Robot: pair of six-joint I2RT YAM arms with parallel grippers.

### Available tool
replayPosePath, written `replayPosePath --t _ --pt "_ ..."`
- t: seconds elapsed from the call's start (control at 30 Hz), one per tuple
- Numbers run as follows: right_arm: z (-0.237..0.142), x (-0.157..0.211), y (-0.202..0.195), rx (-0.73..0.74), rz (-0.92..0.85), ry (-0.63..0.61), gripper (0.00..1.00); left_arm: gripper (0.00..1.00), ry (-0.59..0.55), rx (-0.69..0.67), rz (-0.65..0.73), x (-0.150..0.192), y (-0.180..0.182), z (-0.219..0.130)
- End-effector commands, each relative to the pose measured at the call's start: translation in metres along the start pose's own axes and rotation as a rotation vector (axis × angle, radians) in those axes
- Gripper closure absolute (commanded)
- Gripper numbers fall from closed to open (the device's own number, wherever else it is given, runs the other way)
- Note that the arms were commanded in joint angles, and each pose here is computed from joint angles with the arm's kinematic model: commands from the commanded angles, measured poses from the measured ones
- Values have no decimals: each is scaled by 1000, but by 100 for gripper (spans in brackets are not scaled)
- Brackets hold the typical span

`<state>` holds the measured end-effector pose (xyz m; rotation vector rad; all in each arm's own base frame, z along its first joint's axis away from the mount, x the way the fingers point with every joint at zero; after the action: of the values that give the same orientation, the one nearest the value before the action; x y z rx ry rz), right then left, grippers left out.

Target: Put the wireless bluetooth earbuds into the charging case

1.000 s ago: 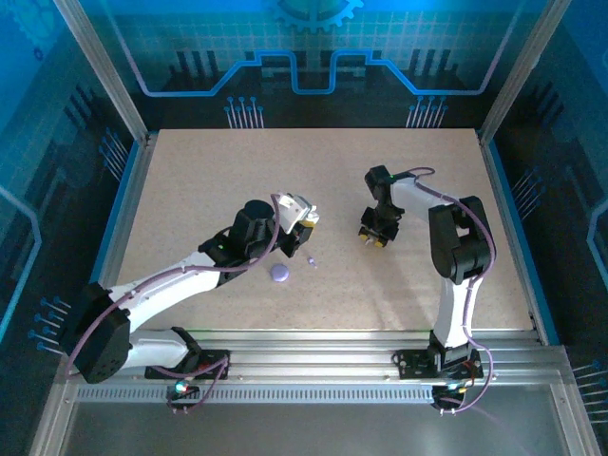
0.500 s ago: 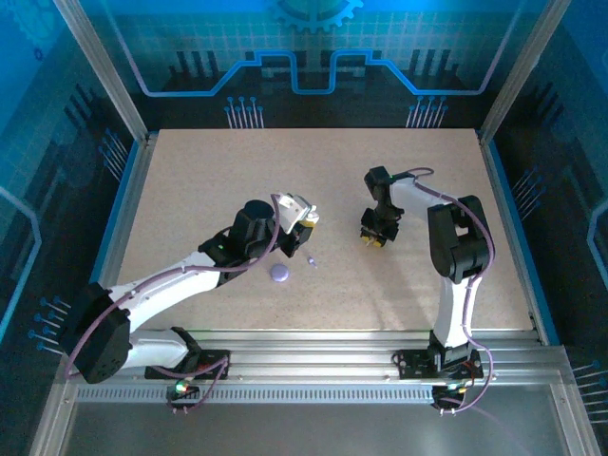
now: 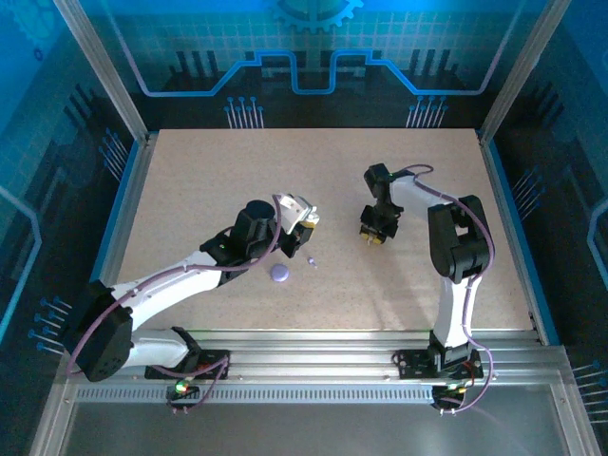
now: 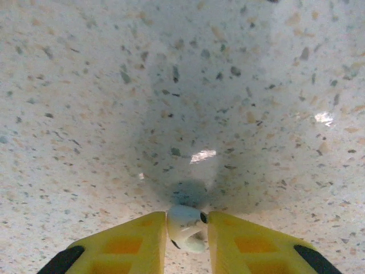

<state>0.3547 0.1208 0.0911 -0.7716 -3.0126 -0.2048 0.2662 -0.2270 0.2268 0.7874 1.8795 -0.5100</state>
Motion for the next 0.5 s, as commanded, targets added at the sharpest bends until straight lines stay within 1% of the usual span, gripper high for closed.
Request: replayPosePath --t 0.0,0.07,0.2,0.47 --pt "-3 -1 3 19 -20 -15 73 84 -43 1 -12 -17 1 -1" --pt "-4 -1 2 23 -19 -19 70 85 -41 1 -11 -16 1 -1" --pt "-3 -2 1 31 -25 -15 67 85 -42 1 -9 -17 1 -2" --pt "-2 -3 5 39 -81 7 67 85 -40 -1 -12 -15 1 -3"
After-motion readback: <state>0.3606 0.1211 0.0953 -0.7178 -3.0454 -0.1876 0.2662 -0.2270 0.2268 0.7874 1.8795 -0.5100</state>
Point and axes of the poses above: each hand's point on the last joint's axis, 136 mm out from that joint toward the fingers, its own z axis out along the fingers, its own y axis along the line the jaws close on, x = y × z, the point moved 7 cm from there along -z, back along the fingers, and after that the axes turned 2 degrees about z, right-handed, at the moved point
